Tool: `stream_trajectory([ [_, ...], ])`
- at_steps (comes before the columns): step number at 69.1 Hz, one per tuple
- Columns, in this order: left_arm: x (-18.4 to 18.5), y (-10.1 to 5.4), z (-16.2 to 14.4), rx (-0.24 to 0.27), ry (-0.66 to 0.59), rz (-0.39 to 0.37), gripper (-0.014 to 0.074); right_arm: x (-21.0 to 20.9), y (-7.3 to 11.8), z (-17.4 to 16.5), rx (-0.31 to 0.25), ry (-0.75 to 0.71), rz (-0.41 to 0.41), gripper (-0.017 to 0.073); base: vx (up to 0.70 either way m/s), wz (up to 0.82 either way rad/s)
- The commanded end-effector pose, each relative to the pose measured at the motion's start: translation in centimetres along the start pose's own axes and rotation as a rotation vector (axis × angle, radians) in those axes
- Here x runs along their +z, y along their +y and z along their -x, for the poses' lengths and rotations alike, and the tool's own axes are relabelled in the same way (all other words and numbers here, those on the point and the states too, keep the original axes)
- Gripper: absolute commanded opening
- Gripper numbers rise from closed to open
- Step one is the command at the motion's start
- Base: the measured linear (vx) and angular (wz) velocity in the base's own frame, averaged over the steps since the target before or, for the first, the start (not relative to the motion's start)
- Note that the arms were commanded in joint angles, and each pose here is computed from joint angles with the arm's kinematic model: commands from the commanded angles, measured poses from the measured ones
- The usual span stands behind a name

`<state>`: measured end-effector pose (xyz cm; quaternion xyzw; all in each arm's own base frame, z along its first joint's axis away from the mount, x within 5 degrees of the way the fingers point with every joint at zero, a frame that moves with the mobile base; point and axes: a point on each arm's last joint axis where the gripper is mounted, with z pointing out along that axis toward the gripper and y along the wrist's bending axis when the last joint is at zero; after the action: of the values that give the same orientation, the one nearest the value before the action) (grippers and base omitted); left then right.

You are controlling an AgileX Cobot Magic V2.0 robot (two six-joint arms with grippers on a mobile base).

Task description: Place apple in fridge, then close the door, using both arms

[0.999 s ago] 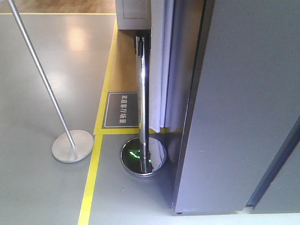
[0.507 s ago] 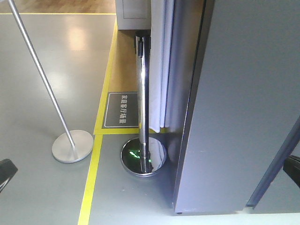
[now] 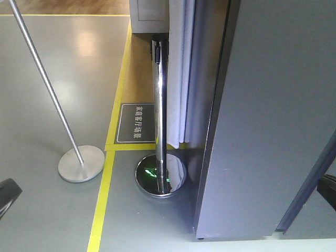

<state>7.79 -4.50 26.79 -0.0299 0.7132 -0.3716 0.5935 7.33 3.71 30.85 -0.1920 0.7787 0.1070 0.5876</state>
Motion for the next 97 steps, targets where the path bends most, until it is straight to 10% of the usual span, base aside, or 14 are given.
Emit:
stream_trajectory([
  [1, 0.0, -0.7, 0.9, -0.033, -0.033, -0.035, -0.0008, -0.2, -0.2, 1.1, 0.010, -0.058, -0.023, -0.0005, 0.00, 0.00],
  [19, 0.0, -0.7, 1.1, -0.062, -0.054, -0.040, -0.0008, -0.2, -0.2, 1.1, 0.010, -0.056, -0.020, -0.0005, 0.00, 0.00],
  [41, -0.6, -1.5, 3.5, -0.482, -0.296, -0.206, -0.0008, -0.2, -0.2, 1.1, 0.010, -0.057, -0.020, -0.0005, 0.00, 0.00],
  [57, -0.8, -1.4, 4.1, -0.588, -0.361, -0.240, -0.0008, -0.2, -0.2, 1.1, 0.012, -0.058, -0.019, -0.0005, 0.00, 0.00],
  [63, -0.8, -1.1, 4.1, -0.452, -0.379, -0.182, -0.0008, -0.2, -0.2, 1.1, 0.012, -0.058, -0.019, -0.0005, 0.00, 0.00],
  [75, -0.7, -0.4, 3.1, 0.114, -0.408, -0.066, -0.0008, -0.2, -0.2, 1.1, 0.012, -0.058, -0.019, -0.0005, 0.00, 0.00],
  [83, -0.8, 2.0, 1.7, 0.267, -0.429, 0.115, -0.0008, -0.2, -0.2, 1.1, 0.012, -0.058, -0.019, -0.0005, 0.00, 0.00],
  [97, -2.2, 6.0, -2.1, 0.294, -0.324, 0.414, -0.0008, -0.2, -0.2, 1.1, 0.012, -0.058, -0.019, -0.0005, 0.00, 0.00],
])
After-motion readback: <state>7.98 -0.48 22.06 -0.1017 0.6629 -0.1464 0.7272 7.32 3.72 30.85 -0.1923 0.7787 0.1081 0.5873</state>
